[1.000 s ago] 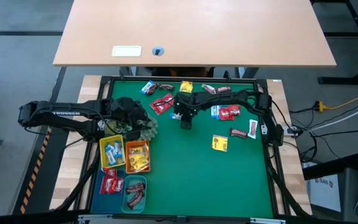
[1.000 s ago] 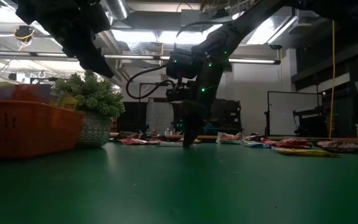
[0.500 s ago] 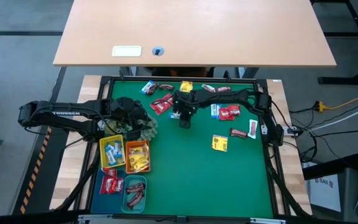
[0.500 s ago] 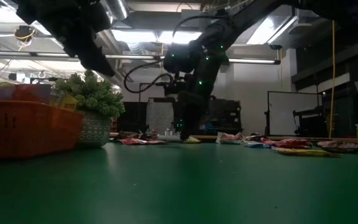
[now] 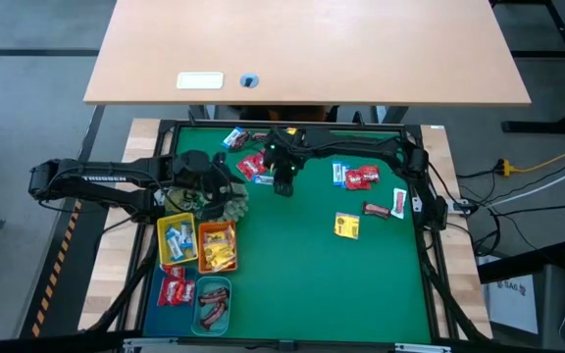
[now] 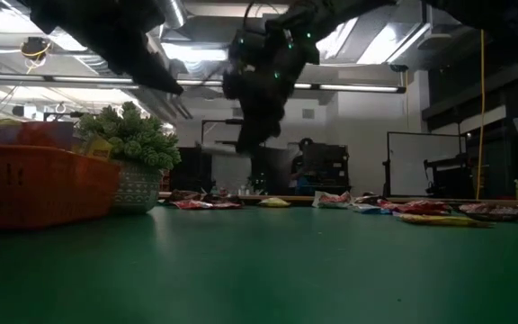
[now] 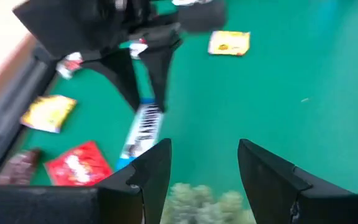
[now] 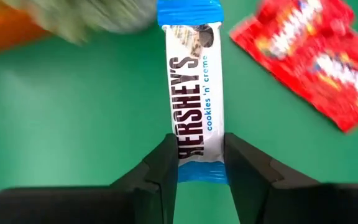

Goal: Sort candy
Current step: Put the white chocolate into the yellow basket

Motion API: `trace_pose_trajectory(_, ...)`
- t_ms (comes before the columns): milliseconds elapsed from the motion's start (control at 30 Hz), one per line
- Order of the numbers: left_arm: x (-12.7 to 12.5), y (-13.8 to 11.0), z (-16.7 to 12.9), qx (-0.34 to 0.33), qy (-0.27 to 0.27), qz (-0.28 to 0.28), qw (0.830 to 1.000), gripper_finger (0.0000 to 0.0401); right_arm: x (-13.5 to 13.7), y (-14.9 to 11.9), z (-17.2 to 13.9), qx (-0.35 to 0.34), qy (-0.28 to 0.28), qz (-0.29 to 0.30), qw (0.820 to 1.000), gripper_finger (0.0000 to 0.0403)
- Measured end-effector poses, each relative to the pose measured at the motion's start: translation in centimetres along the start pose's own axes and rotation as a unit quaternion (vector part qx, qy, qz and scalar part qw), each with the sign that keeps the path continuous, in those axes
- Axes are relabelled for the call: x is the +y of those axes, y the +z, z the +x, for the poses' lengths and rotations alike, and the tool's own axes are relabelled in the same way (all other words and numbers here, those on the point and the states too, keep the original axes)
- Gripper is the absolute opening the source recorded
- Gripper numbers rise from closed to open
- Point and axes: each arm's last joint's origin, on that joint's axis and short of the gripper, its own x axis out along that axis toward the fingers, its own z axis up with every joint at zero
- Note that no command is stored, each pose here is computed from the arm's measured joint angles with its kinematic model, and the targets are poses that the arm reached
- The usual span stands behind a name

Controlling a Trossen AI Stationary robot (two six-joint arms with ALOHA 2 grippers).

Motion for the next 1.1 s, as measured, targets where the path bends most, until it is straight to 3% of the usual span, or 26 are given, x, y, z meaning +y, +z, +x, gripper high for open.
trace_pose_trajectory(200, 0.2, 0.0, 0.0, 0.008, 0.038, 0.101, 0.994, 0.0179, 0.9, 2.0, -2.3, -0.047, 0.076, 0.001, 0.996, 0.0115)
trace_pose_trajectory(367, 0.2, 0.1, 0.0, 0.005, 0.041, 0.147, 0.988, 0.0179, 1.4, 3.0, -3.5, -0.073, 0.121, -0.006, 0.990, 0.0115)
trace_pose_trajectory(800, 0.4, 0.5, 0.0, -0.012, 0.059, 0.146, 0.987, 0.0173, 1.6, 3.5, -3.8, -0.089, 0.151, 0.013, 0.984, 0.0115)
trace_pose_trajectory(1100, 0.4, 0.6, 0.0, -0.015, 0.060, 0.145, 0.988, 0.0109, 1.6, 3.5, -3.8, -0.090, 0.150, 0.013, 0.984, 0.0115)
